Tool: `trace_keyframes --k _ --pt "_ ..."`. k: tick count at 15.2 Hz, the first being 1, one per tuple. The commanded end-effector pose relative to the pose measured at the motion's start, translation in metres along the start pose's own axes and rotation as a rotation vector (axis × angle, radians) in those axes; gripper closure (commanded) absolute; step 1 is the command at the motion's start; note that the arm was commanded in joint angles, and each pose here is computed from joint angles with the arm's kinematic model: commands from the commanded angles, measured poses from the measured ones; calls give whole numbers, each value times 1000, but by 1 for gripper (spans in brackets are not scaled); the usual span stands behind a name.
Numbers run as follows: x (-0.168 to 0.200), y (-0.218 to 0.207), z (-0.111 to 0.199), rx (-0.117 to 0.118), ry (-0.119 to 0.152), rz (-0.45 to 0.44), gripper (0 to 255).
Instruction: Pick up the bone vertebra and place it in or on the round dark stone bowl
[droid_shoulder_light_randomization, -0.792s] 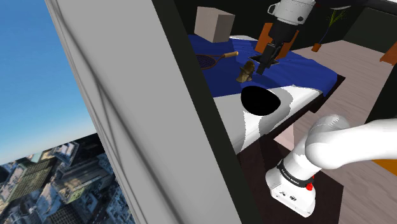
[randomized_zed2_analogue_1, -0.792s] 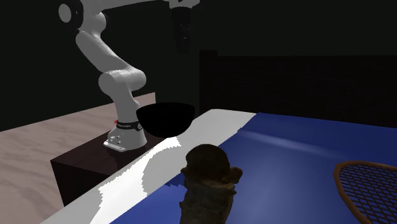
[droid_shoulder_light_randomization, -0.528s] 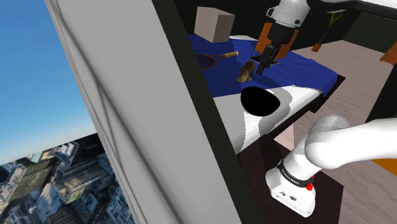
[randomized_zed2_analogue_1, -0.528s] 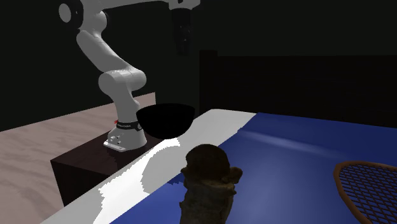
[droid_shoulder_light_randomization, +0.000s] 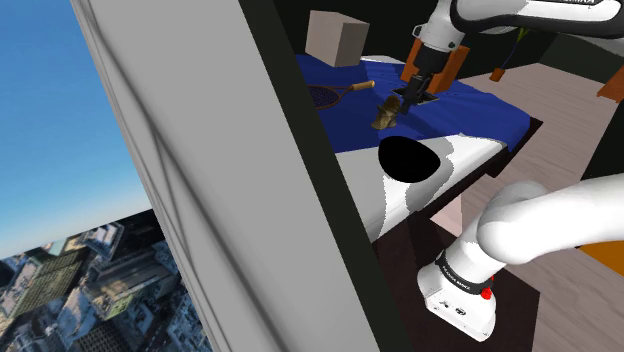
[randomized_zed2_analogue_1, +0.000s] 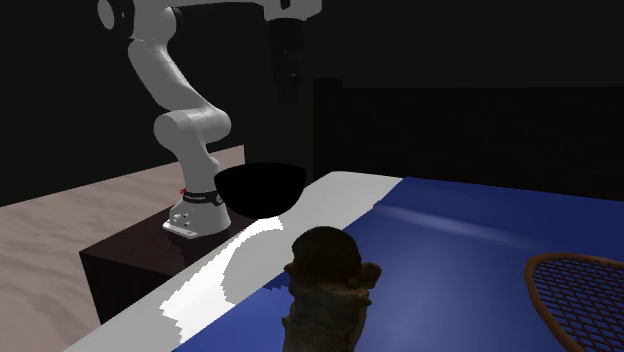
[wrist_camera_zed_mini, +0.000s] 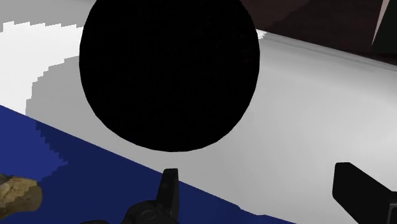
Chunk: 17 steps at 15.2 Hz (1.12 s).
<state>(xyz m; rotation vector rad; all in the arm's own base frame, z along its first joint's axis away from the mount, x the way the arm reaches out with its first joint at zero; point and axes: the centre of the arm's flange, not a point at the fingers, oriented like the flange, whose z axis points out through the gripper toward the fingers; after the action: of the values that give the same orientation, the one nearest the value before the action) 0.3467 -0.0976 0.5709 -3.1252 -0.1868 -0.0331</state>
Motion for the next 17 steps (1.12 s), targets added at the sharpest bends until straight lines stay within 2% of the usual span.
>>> trace_keyframes --k 1,17 --pt "5 24 8 -4 -1 -2 0" --pt "61 214 74 -30 -14 -11 0"
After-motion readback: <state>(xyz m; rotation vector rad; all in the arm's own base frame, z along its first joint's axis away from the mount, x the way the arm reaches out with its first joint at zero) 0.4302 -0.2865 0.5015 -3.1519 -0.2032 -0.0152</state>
